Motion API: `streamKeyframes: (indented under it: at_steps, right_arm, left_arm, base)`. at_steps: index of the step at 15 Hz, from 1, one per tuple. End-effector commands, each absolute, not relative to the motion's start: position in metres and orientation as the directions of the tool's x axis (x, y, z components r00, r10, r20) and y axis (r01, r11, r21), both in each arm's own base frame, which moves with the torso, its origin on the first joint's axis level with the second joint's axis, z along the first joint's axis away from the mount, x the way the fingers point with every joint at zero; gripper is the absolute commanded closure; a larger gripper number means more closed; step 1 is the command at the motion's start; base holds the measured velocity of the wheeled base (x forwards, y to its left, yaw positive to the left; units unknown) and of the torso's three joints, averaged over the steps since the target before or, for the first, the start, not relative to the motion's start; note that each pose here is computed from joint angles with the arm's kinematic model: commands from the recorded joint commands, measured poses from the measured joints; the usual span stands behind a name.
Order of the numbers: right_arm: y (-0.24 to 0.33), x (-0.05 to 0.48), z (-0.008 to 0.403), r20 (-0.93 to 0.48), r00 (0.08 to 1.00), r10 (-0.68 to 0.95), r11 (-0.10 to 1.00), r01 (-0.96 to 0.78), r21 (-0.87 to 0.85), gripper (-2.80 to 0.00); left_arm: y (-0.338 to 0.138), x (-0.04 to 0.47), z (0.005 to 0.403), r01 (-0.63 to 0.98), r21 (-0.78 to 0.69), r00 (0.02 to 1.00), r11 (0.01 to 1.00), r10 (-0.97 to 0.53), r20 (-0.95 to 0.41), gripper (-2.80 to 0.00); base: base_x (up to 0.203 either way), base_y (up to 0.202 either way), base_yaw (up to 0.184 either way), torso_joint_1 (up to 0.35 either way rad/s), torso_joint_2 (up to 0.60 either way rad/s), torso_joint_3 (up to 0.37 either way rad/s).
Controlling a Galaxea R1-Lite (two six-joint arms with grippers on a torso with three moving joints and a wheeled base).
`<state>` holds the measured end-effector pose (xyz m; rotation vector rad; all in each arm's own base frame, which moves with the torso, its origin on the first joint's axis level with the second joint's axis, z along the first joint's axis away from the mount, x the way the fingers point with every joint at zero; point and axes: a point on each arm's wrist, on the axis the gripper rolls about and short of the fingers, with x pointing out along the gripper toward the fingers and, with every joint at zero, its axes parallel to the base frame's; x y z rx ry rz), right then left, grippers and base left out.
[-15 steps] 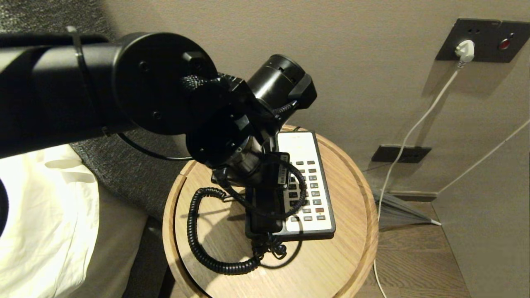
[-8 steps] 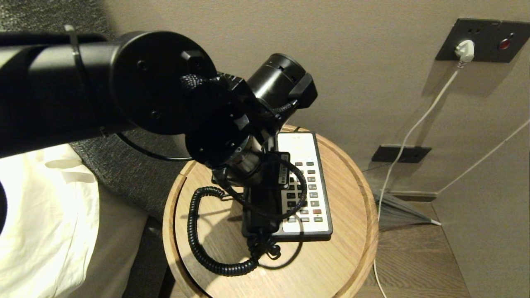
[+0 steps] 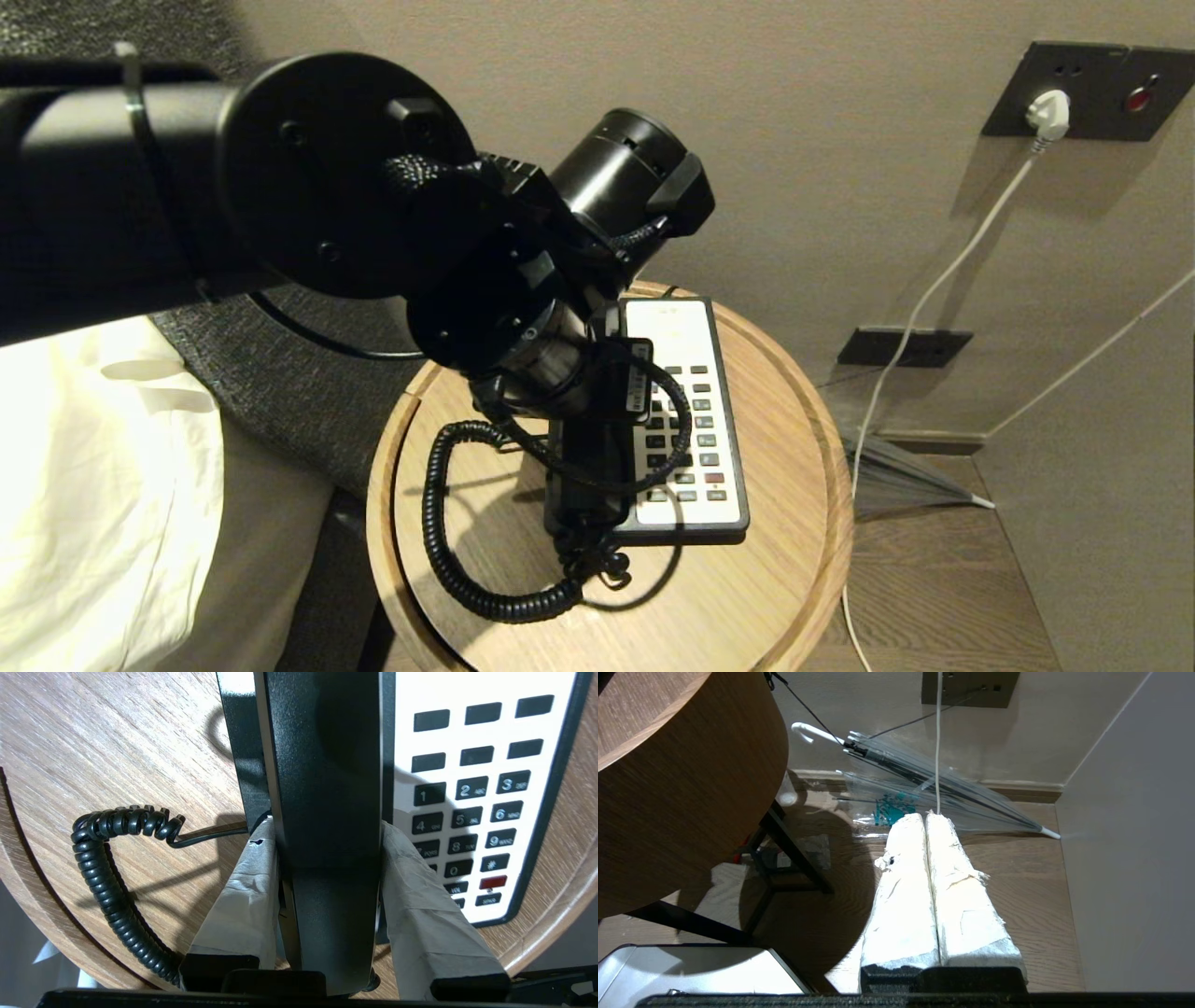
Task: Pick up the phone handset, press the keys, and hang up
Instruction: Pick up the desk phone handset
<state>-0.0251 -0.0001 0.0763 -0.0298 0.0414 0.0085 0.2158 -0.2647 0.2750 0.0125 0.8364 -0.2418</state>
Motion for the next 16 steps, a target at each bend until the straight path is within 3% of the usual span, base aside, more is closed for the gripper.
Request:
streamKeyframes:
  at_steps: [1, 16]
  right_arm:
    - [0.000, -0.026, 0.076, -0.034, 0.999, 0.009, 0.999, -0.010, -0.031, 0.00]
    - [0.000, -0.026, 0.076, -0.034, 0.999, 0.009, 0.999, -0.010, -0.031, 0.00]
  left_arm:
    - [-0.261, 0.212, 0.281, 0.216, -0.094, 0.651, 0.972, -0.215, -0.728, 0.00]
    - [-0.242, 0.198, 0.306, 0.218, -0.144, 0.683, 0.965, -0.256, -0.684, 0.00]
  base:
    - [0.000, 0.000, 0.000, 0.000, 0.00, 0.000]
    - [0.000, 0.000, 0.000, 0.000, 0.00, 0.000]
